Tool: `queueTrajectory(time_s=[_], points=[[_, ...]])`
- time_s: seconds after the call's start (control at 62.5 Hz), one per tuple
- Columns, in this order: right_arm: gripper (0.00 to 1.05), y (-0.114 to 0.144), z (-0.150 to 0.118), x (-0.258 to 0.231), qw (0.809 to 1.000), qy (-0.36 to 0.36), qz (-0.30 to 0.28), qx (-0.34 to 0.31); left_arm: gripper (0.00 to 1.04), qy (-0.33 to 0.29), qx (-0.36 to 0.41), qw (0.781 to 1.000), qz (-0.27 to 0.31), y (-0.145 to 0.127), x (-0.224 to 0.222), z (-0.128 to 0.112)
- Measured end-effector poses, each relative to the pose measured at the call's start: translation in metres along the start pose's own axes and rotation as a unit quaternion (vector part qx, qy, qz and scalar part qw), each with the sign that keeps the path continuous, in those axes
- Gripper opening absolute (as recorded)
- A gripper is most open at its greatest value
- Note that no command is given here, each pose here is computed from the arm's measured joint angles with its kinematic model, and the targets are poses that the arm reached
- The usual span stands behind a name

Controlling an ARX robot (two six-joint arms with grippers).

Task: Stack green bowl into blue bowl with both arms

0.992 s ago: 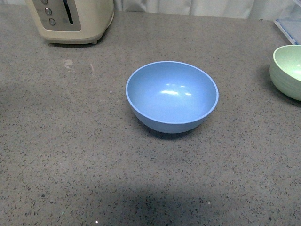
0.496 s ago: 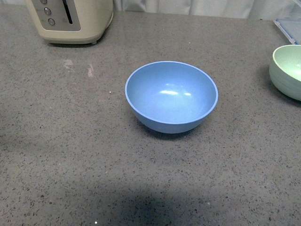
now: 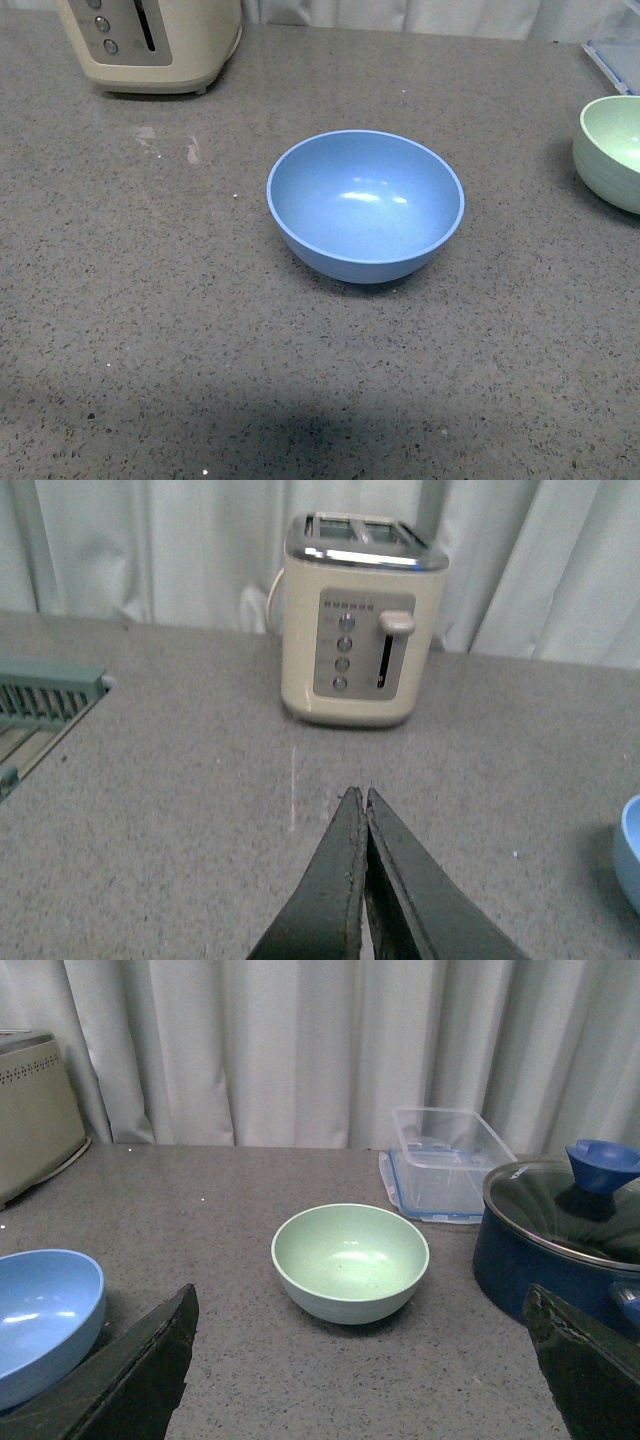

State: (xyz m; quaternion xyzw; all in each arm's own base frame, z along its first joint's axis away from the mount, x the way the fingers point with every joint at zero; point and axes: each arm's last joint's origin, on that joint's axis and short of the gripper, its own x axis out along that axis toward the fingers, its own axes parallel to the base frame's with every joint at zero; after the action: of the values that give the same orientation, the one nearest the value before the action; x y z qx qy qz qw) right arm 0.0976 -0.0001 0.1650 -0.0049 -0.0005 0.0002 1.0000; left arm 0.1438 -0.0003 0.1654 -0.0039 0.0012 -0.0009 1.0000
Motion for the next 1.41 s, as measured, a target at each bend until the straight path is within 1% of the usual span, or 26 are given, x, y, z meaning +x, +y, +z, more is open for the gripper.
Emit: queueTrajectory(time_s=[0.624, 1.2, 1.28, 1.344, 1.408], points=[[0.95, 0.0, 0.0, 0.0, 1.0, 0.0, 0.0, 0.0, 0.04, -0.012, 0.0, 1.0, 0.0, 0.0, -0.024, 0.008], [0.95, 0.0, 0.0, 0.0, 1.0, 0.0, 0.0, 0.0, 0.04, -0.012, 0.0, 1.0, 0.0, 0.0, -0.036, 0.007], [0.95, 0.0, 0.0, 0.0, 1.0, 0.0, 0.0, 0.0, 0.04, 0.005, 0.0, 1.0, 0.0, 0.0, -0.043, 0.002], [0.95, 0.0, 0.0, 0.0, 1.0, 0.0, 0.0, 0.0, 0.04, -0.008, 0.0, 1.0, 0.0, 0.0, -0.047, 0.004], [0.95, 0.0, 0.0, 0.0, 1.0, 0.0, 0.0, 0.0, 0.04, -0.009, 0.0, 1.0, 0.0, 0.0, -0.047, 0.004]])
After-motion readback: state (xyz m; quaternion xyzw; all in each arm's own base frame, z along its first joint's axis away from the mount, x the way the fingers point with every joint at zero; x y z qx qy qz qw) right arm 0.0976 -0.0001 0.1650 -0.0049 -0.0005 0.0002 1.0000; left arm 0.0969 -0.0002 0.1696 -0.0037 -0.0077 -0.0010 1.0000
